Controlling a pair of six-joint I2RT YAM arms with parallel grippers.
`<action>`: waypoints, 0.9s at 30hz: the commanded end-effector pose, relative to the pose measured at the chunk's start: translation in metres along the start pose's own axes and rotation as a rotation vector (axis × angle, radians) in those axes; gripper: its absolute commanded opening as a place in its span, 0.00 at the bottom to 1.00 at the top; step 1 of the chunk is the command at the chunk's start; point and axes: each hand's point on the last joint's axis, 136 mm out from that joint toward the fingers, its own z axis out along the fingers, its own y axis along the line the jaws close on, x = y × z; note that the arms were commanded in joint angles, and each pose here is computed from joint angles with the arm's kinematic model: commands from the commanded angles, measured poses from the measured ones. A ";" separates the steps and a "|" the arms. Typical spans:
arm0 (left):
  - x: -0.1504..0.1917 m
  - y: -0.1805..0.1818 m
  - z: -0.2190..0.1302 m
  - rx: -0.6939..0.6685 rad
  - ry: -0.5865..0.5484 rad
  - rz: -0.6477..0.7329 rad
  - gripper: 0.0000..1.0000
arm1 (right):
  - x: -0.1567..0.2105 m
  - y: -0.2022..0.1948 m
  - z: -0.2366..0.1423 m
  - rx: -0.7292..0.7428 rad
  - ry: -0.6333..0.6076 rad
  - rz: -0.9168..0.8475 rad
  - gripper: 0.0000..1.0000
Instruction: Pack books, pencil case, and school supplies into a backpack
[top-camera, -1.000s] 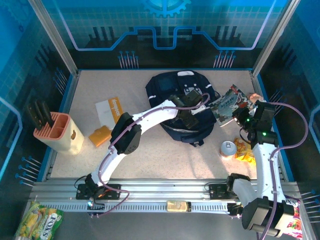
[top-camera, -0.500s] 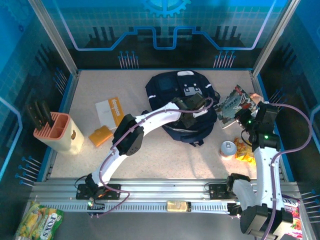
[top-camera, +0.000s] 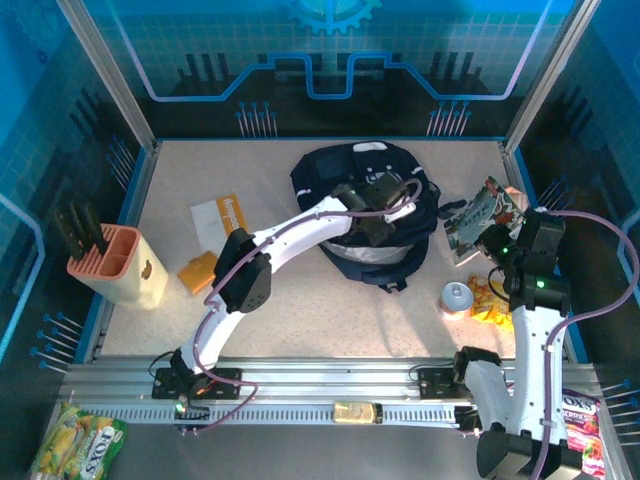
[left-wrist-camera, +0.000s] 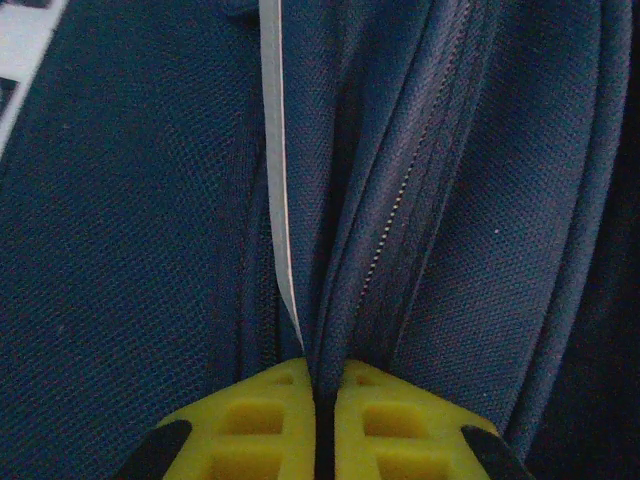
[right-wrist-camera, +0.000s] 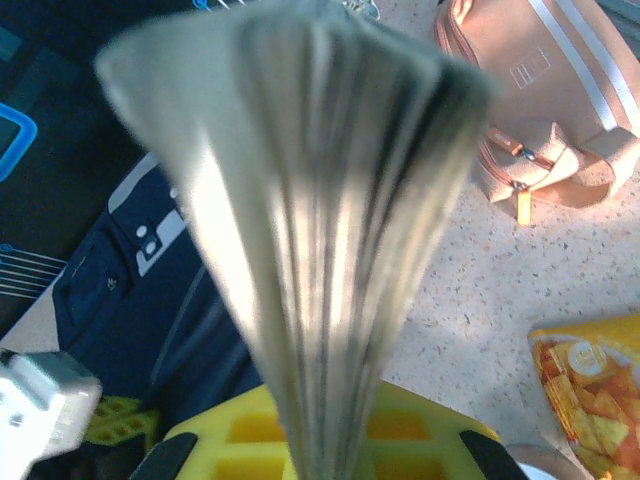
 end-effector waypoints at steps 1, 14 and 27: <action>-0.038 0.010 -0.059 0.049 -0.173 -0.100 0.09 | -0.003 0.002 -0.016 -0.007 -0.011 -0.004 0.00; -0.086 0.061 -0.118 -0.008 -0.464 -0.285 0.02 | 0.011 0.034 -0.022 -0.198 0.061 0.054 0.00; -0.112 0.084 -0.144 -0.057 -0.616 -0.356 0.01 | 0.035 0.070 0.003 -0.479 0.208 0.312 0.00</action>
